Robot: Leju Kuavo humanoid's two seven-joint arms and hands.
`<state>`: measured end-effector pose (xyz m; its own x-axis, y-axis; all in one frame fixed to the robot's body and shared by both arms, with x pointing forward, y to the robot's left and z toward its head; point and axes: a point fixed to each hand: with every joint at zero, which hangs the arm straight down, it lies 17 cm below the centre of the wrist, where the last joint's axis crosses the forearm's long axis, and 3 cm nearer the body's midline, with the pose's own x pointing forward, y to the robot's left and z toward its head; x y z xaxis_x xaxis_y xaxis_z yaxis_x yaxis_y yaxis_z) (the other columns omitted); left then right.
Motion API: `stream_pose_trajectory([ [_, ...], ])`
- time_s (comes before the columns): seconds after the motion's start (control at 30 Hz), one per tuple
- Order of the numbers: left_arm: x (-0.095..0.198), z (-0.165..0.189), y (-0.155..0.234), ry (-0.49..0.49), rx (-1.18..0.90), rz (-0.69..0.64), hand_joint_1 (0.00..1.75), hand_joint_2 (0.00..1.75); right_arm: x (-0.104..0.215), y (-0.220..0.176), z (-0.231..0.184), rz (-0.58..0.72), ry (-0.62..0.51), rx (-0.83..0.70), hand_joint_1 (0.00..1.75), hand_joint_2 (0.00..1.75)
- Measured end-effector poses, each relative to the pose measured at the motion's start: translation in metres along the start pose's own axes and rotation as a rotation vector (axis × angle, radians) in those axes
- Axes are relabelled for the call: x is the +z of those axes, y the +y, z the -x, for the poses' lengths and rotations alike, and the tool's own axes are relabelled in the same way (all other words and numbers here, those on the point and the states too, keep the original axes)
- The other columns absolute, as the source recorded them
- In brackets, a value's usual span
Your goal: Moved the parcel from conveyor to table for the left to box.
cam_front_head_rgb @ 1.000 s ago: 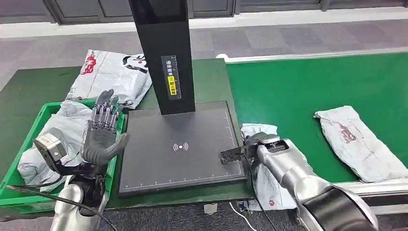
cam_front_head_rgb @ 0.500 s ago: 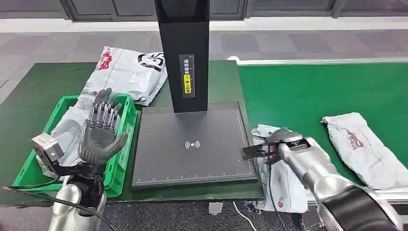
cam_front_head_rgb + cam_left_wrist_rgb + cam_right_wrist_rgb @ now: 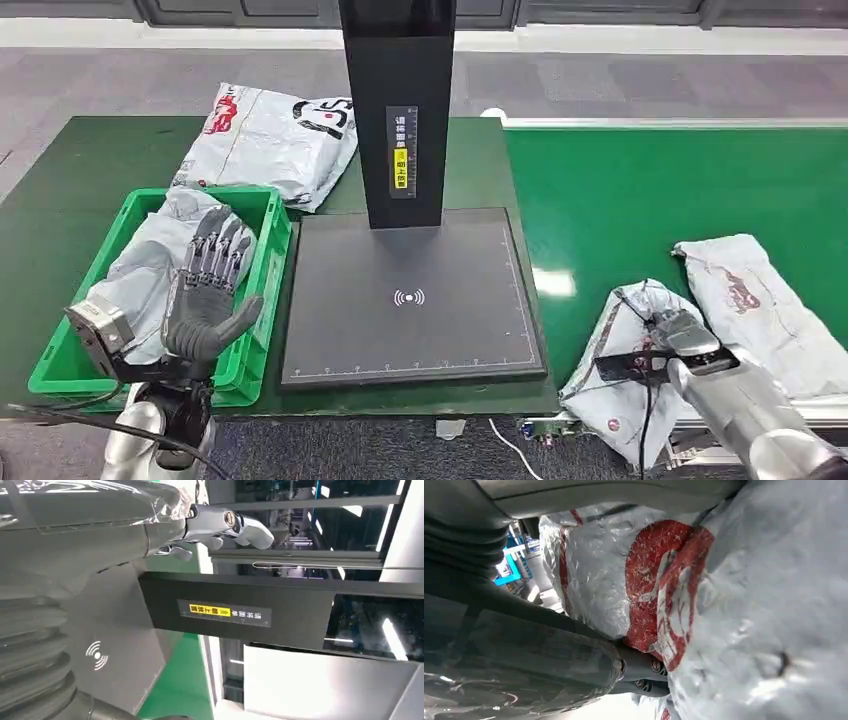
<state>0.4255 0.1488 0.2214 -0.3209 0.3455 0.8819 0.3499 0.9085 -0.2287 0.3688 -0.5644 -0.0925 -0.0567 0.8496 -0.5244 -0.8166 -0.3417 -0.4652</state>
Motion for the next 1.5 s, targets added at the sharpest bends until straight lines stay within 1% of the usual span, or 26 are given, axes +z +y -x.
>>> stream_pose_trajectory([
  [0.27, 0.002, 0.002, 0.001, 0.006, 0.000, -0.002, 0.00, 1.75, 0.003, 0.009, 0.003, 0.004, -0.006, 0.018, 0.00, 0.00],
  [0.33, 0.002, 0.002, 0.001, 0.006, 0.000, -0.002, 0.00, 1.75, 0.003, 0.009, 0.001, 0.005, -0.012, 0.019, 1.75, 0.00],
  [0.43, 0.002, 0.002, 0.001, 0.006, -0.001, -0.002, 0.00, 1.75, 0.004, 0.007, -0.002, 0.009, -0.014, 0.020, 1.75, 0.00],
  [0.63, 0.007, 0.000, 0.001, 0.005, -0.014, 0.000, 0.00, 1.75, 0.003, -0.008, -0.017, 0.072, -0.008, 0.018, 1.75, 0.00],
  [0.73, 0.010, -0.001, 0.001, 0.004, -0.021, 0.001, 0.00, 1.75, 0.004, -0.014, -0.026, 0.091, -0.024, 0.007, 1.75, 0.00],
  [0.9, 0.018, -0.002, 0.000, 0.002, -0.024, 0.005, 0.00, 1.75, 0.005, -0.026, -0.044, 0.131, -0.055, -0.034, 1.75, 0.00],
  [1.0, 0.022, -0.003, 0.001, 0.001, -0.029, 0.002, 0.00, 1.75, 0.006, -0.035, -0.054, 0.161, -0.078, -0.087, 1.75, 0.00],
  [1.13, 0.031, -0.007, 0.006, -0.011, -0.038, -0.007, 0.00, 1.75, 0.013, -0.063, -0.078, 0.239, -0.160, -0.271, 1.75, 0.00],
  [1.2, 0.034, -0.009, 0.009, -0.016, -0.043, -0.011, 0.00, 1.75, 0.018, -0.078, -0.092, 0.268, -0.223, -0.417, 1.75, 0.00],
  [1.3, 0.041, -0.014, 0.015, -0.028, -0.059, -0.025, 0.00, 1.75, 0.037, -0.113, -0.119, 0.328, -0.360, -0.702, 1.75, 0.00],
  [1.33, 0.043, -0.015, 0.016, -0.029, -0.061, -0.029, 0.00, 1.75, 0.043, -0.120, -0.124, 0.341, -0.388, -0.768, 1.75, 0.00],
  [1.37, 0.045, -0.016, 0.018, -0.030, -0.064, -0.035, 0.00, 1.75, 0.050, -0.128, -0.129, 0.354, -0.413, -0.824, 1.75, 0.00],
  [1.43, 0.048, -0.017, 0.020, -0.030, -0.069, -0.040, 0.00, 1.75, 0.057, -0.136, -0.132, 0.374, -0.441, -0.877, 1.75, 0.00],
  [1.5, 0.052, -0.019, 0.022, -0.035, -0.075, -0.045, 0.00, 1.75, 0.072, -0.153, -0.139, 0.421, -0.521, -0.978, 1.75, 0.00],
])
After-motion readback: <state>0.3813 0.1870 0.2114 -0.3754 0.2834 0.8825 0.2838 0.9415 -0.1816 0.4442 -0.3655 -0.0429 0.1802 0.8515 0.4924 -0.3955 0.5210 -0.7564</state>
